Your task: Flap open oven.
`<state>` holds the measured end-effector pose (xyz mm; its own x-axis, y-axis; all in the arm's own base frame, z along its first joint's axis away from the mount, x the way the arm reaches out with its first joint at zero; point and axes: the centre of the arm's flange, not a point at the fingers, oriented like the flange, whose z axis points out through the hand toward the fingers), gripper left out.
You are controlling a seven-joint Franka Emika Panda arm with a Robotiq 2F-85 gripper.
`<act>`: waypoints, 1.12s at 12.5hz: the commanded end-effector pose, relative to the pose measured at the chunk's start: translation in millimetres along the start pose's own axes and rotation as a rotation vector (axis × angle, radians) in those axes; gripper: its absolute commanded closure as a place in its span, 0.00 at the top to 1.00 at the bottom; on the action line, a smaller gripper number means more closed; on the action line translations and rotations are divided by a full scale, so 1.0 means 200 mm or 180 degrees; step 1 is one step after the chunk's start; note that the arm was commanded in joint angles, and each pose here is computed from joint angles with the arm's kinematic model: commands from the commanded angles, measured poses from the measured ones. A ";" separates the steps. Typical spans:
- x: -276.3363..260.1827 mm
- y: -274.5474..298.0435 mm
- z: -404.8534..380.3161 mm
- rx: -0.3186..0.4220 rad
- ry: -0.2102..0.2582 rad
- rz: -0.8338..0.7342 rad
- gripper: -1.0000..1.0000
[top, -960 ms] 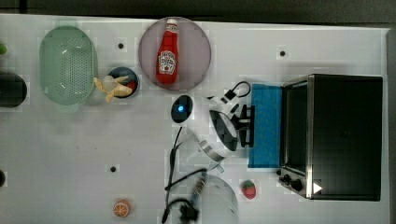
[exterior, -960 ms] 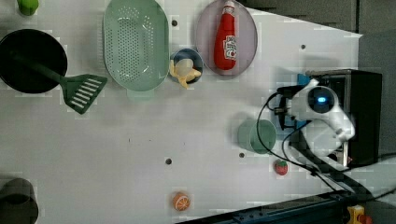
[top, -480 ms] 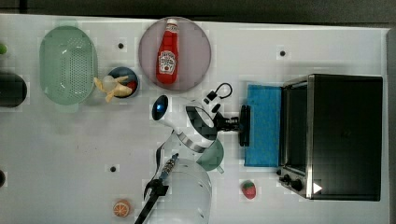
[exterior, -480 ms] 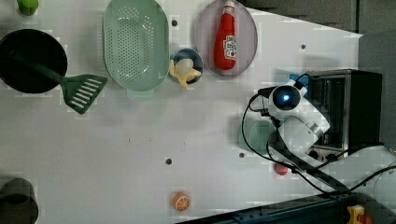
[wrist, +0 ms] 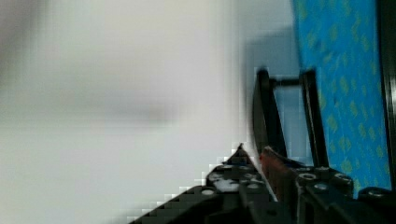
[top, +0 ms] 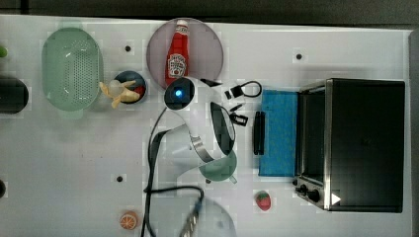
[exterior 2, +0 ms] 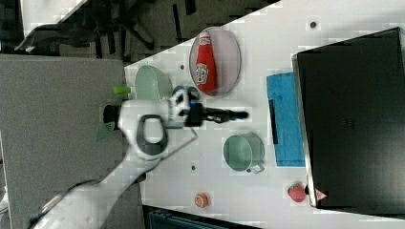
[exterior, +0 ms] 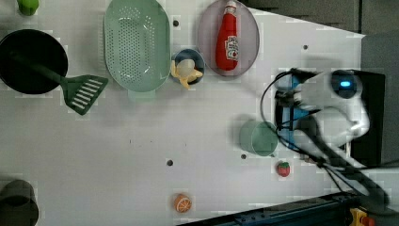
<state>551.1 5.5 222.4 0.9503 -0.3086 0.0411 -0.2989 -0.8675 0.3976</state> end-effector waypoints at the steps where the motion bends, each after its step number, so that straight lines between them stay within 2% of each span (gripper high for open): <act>1: 0.14 0.28 -0.45 0.0540 0.0178 0.0854 0.17; 4: 0.14 0.50 -0.71 0.1032 0.0014 0.1384 0.17; 6: 0.09 0.62 -0.88 0.1203 -0.0175 0.1522 0.17; 8: 0.02 0.73 -1.09 0.1238 -0.0281 0.1506 0.17; 12: -0.11 0.95 -1.36 0.1161 -0.0601 0.1641 0.17; 13: -0.12 0.98 -1.40 0.1149 -0.0645 0.1748 0.17; 14: -0.13 0.99 -1.42 0.1168 -0.0627 0.1767 0.17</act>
<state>497.8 -43.8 532.5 0.6863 -0.7248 -0.0600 -0.7216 -0.6889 0.0684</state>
